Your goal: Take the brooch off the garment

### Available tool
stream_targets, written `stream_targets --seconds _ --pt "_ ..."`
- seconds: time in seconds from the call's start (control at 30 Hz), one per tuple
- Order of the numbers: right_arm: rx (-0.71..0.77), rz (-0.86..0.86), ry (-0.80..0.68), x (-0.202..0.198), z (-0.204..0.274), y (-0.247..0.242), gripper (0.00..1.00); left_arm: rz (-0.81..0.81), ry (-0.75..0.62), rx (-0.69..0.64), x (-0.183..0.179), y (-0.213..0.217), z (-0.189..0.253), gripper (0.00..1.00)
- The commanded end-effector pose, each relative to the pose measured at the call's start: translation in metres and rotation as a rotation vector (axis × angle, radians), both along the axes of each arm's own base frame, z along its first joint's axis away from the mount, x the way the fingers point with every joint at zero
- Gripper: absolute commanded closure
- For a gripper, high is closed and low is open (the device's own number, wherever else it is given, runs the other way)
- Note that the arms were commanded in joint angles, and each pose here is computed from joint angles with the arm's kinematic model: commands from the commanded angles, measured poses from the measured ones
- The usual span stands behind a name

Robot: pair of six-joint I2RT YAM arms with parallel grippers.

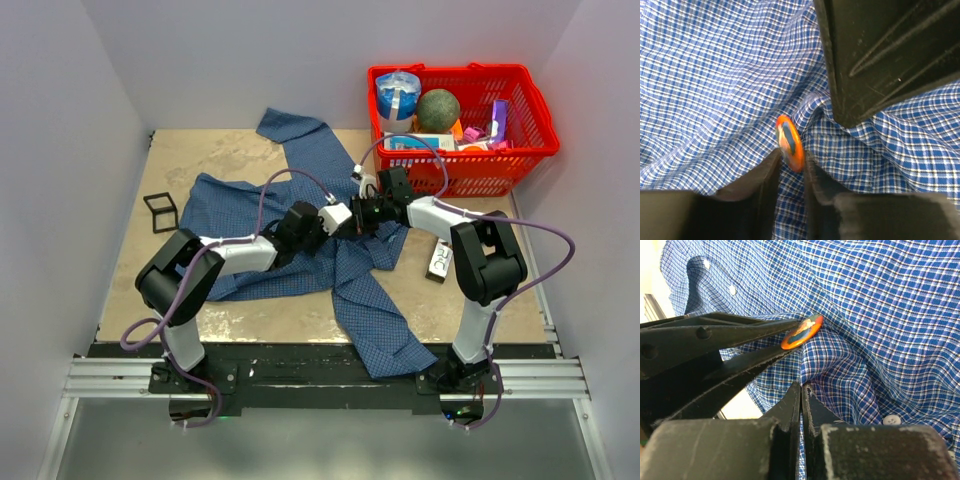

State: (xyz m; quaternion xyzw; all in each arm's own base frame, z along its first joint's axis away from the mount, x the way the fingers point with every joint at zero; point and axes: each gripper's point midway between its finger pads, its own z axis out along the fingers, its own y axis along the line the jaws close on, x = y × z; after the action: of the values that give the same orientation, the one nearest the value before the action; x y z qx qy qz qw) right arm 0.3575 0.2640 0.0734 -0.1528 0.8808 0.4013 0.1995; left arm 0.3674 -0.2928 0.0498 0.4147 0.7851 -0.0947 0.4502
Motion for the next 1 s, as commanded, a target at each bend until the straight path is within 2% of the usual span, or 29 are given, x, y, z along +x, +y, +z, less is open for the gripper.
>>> stream_targets --seconds 0.0,0.17,0.33,0.47,0.57,0.8,0.93,0.97 --pt "0.002 -0.027 -0.006 0.007 0.004 -0.002 1.00 0.013 -0.044 -0.042 0.014 -0.010 0.023 0.87" --pt "-0.003 -0.006 -0.030 0.004 0.008 -0.004 1.00 0.022 -0.003 -0.086 0.014 -0.011 0.023 1.00" --pt "-0.056 0.036 -0.111 0.001 0.017 -0.009 1.00 0.003 0.128 -0.241 0.008 -0.015 0.029 1.00" --pt "-0.113 0.079 -0.145 -0.011 0.021 -0.016 1.00 -0.127 0.285 -0.446 -0.012 -0.025 0.044 1.00" --pt "-0.164 0.119 -0.166 -0.019 0.018 -0.025 1.00 -0.169 0.361 -0.540 -0.022 -0.023 0.051 1.00" --pt "-0.226 0.186 -0.226 -0.022 0.019 -0.022 1.00 -0.278 0.481 -0.638 -0.041 -0.025 0.056 1.00" --pt "-0.293 0.223 -0.261 -0.026 0.021 -0.021 1.00 -0.302 0.489 -0.649 -0.048 -0.025 0.059 1.00" --pt "-0.282 0.232 -0.260 -0.027 0.021 -0.019 0.94 -0.295 0.487 -0.646 -0.049 -0.024 0.057 1.00"
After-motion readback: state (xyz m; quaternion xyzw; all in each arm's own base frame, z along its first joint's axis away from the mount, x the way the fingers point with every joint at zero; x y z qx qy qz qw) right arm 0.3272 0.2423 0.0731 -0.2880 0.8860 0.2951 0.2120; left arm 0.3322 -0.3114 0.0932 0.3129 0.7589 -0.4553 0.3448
